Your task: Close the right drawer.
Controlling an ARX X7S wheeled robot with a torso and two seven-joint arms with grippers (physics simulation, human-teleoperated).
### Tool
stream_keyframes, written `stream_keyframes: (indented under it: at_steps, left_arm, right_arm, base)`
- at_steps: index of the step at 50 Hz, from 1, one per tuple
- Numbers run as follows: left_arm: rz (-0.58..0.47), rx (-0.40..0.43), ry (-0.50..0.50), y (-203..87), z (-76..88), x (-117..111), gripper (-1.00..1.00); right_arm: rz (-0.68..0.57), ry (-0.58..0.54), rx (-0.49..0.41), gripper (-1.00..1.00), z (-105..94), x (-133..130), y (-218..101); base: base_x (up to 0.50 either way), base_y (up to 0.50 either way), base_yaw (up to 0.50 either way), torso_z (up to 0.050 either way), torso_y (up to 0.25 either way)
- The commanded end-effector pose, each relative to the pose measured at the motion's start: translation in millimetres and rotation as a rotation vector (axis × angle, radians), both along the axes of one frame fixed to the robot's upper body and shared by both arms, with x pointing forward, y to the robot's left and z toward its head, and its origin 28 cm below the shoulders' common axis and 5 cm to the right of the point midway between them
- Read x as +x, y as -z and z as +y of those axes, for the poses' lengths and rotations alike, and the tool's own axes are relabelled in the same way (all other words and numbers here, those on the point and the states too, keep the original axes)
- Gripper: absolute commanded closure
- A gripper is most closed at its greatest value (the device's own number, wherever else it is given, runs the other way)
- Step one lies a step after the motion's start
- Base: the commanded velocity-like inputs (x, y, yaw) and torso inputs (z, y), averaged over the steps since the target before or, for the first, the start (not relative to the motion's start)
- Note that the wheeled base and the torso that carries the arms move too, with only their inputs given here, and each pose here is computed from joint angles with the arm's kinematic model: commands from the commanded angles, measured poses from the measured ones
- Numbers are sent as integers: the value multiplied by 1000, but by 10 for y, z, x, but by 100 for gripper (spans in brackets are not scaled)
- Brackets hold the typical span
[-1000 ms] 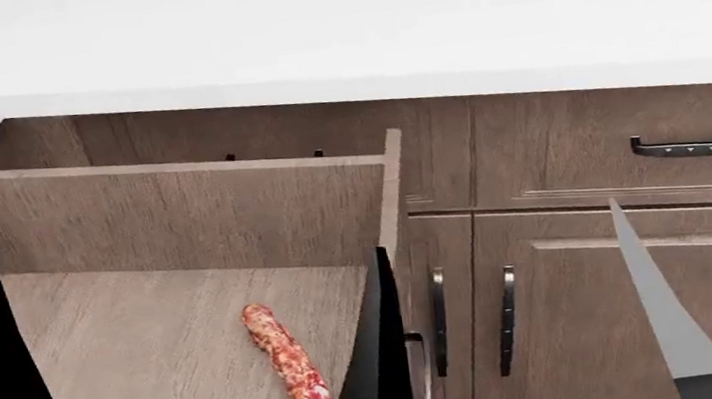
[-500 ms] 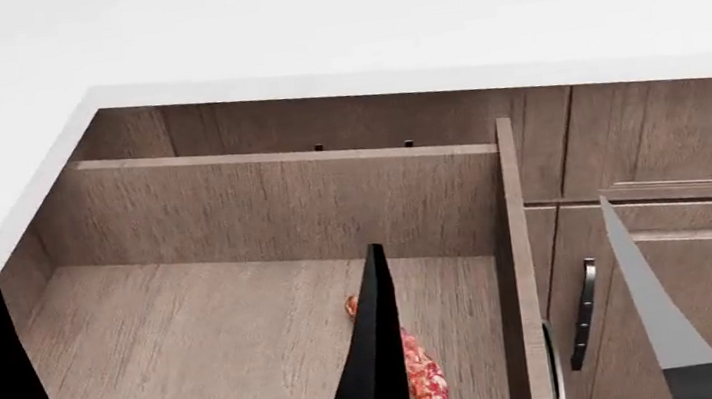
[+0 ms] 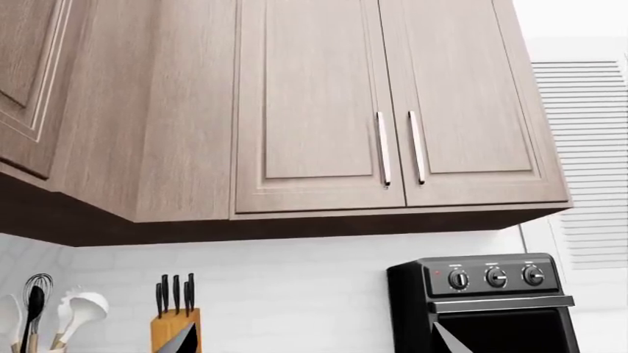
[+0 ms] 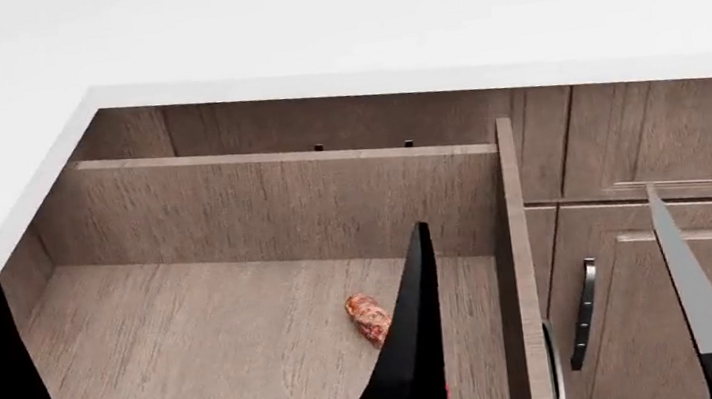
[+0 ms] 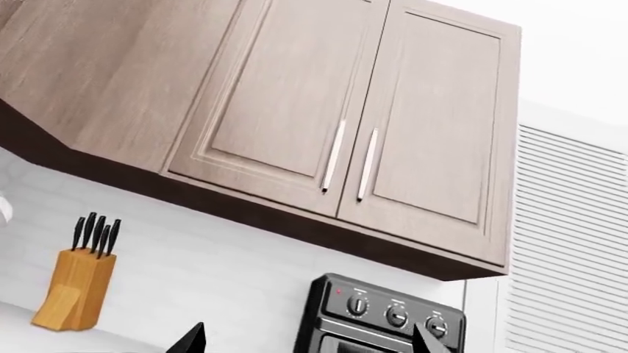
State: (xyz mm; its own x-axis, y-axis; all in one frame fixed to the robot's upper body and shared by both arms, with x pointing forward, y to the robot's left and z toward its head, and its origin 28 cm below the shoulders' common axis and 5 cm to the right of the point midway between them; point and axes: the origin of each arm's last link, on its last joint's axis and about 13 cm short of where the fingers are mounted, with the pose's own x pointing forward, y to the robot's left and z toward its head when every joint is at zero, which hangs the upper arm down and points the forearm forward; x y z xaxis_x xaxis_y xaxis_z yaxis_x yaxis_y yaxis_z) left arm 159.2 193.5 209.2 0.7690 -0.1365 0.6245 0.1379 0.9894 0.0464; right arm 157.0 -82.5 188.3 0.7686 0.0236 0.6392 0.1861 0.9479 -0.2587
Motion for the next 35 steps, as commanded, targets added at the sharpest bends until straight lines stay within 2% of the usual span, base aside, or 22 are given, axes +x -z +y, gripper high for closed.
stream_keyframes:
  at_steps: [1, 15, 35]
  left_arm:
    - [1, 2, 1, 4, -6, -4, -100]
    - [2, 4, 3, 11, -10, 3, -100]
    - [6, 5, 4, 14, -7, 0, -100]
  right_arm:
    - [3, 66, 34, -100, -96, 54, -29]
    - [26, 160, 83, -100, -268, 186, -4]
    - [42, 278, 150, -100, -489, 201, -10]
  base:
    - [0, 0, 0, 0, 0]
    - [0, 0, 0, 0, 0]
    - [0, 0, 0, 0, 0]
